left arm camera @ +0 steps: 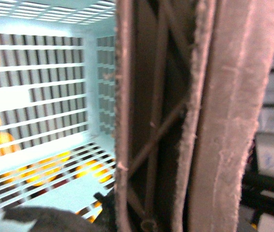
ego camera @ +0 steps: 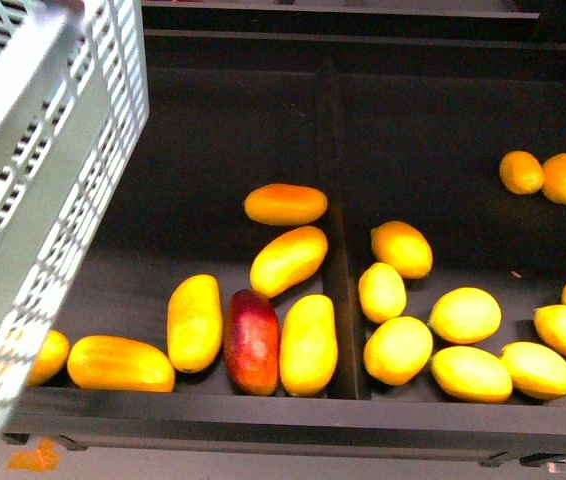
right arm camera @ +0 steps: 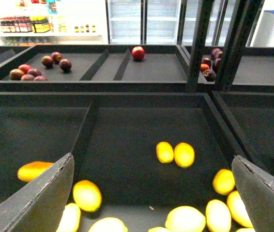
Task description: Pick lemon and mango into basket
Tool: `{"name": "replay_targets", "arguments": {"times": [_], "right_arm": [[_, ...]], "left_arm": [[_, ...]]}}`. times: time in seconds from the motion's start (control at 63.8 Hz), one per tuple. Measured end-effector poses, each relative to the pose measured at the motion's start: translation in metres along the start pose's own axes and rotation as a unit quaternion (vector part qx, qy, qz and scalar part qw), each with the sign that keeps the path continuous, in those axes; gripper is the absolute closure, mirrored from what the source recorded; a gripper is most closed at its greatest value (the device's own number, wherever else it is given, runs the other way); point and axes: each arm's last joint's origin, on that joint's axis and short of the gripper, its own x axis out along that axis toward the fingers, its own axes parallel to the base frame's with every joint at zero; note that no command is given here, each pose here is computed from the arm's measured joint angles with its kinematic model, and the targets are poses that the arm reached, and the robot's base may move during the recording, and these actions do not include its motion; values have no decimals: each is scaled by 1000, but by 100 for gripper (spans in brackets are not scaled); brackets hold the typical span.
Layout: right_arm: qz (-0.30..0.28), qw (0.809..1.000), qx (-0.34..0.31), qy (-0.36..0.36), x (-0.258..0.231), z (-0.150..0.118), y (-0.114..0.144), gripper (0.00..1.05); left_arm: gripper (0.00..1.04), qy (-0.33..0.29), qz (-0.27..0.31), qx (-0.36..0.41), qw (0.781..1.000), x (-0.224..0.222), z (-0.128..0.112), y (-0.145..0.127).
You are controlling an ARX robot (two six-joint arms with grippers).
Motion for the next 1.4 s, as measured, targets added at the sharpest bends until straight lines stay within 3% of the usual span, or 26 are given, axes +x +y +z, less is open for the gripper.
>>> {"name": "replay_targets", "arguments": {"times": [0.282,0.58,0.816,1.082,1.145,1.192,1.271,1.396], "right_arm": [[-1,1000,0,0,0,0,0,9],[-2,1000,0,0,0,0,0,9],[-2,1000,0,0,0,0,0,9],[12,1000,9,18,1,-1,0,9],[55,984,78,149,2,0,-2,9],[58,955,147,252,7,-2,-8,9],[33,926,209,311,18,-9,-20,9],[-18,910,248,331,42,-15,-40,9]], "left_arm": [[91,53,-28,62,996,55,-14,-39],[91,164,-105,90,977,60,-62,-96],[91,205,-125,131,962,52,-96,-110],[91,207,-126,140,960,52,-100,-110],[91,204,-125,141,961,52,-99,-110],[91,201,-124,141,961,53,-98,-110],[91,206,-126,144,960,52,-100,-111],[91,209,-126,142,959,53,-100,-110]]}}
